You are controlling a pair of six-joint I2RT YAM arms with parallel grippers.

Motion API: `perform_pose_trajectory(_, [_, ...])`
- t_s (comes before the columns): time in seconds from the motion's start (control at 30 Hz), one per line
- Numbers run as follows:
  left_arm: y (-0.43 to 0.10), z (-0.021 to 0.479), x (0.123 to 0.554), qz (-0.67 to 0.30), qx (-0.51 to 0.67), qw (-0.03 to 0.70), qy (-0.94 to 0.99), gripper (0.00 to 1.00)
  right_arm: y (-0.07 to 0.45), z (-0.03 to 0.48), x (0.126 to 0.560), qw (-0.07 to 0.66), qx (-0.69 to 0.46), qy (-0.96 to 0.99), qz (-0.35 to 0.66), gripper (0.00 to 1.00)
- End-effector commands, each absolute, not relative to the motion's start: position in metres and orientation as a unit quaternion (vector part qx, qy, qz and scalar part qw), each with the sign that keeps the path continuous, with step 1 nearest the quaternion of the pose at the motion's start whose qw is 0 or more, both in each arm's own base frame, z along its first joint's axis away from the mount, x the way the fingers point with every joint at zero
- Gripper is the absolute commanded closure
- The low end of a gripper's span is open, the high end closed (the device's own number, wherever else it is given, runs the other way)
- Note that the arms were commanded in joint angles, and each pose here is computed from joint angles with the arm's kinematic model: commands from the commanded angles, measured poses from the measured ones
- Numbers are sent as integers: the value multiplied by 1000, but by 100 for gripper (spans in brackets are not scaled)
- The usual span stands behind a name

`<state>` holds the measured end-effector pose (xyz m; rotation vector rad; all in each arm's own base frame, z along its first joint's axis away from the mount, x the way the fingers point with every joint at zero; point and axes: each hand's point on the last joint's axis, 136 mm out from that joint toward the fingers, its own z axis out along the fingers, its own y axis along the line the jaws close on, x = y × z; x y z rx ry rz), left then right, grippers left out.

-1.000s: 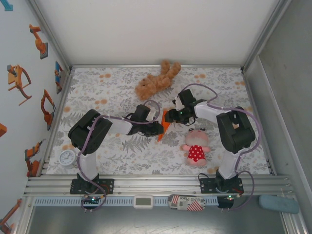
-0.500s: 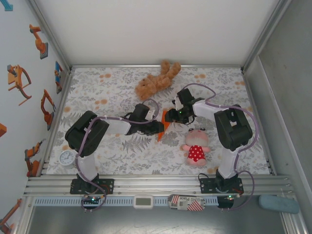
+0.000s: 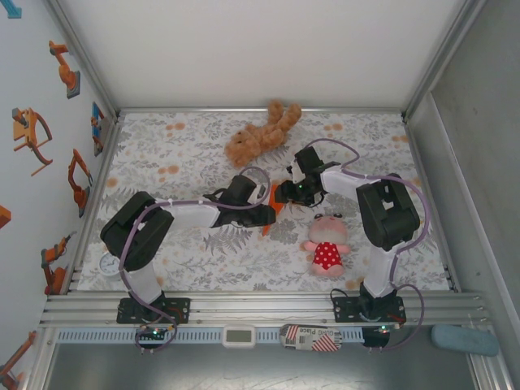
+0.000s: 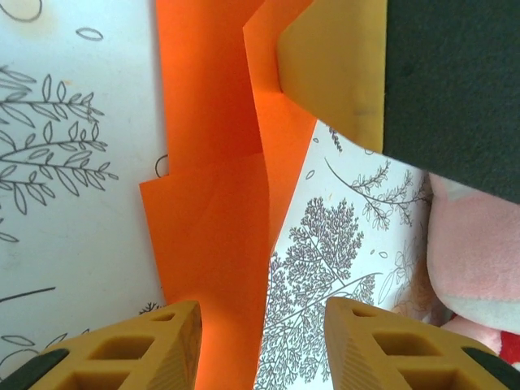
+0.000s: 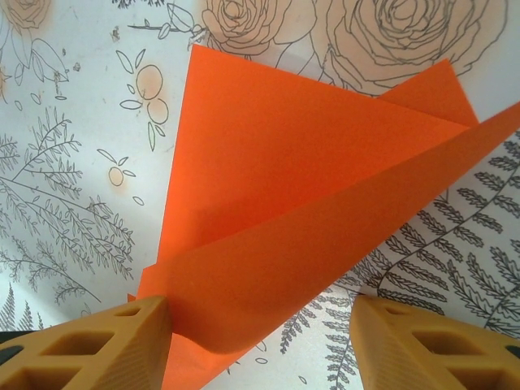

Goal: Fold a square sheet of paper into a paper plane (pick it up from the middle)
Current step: Fold the wing for the fifth time at the center of the table.

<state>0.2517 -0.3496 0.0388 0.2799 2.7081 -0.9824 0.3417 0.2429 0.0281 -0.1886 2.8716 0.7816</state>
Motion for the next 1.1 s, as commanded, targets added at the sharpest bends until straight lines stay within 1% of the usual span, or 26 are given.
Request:
perform_pose_trajectory(0.0, [-350, 38, 257, -318, 107, 132, 933, 57, 243, 8, 343, 68, -56, 965, 247, 40])
perform_pose_trajectory(0.23, [-357, 37, 261, -320, 113, 130, 931, 60, 243, 7, 342, 64, -54, 965, 248, 40])
perform_pose_trajectory(0.5, [-364, 27, 267, -322, 117, 123, 931, 67, 243, 6, 341, 62, -55, 965, 249, 40])
perform_pose_trajectory(0.8, [-372, 30, 275, -340, 122, 133, 923, 72, 242, 3, 339, 58, -53, 965, 249, 41])
perform_pose_trajectory(1.07, [-376, 34, 284, -354, 123, 148, 915, 73, 242, 3, 339, 57, -53, 965, 249, 41])
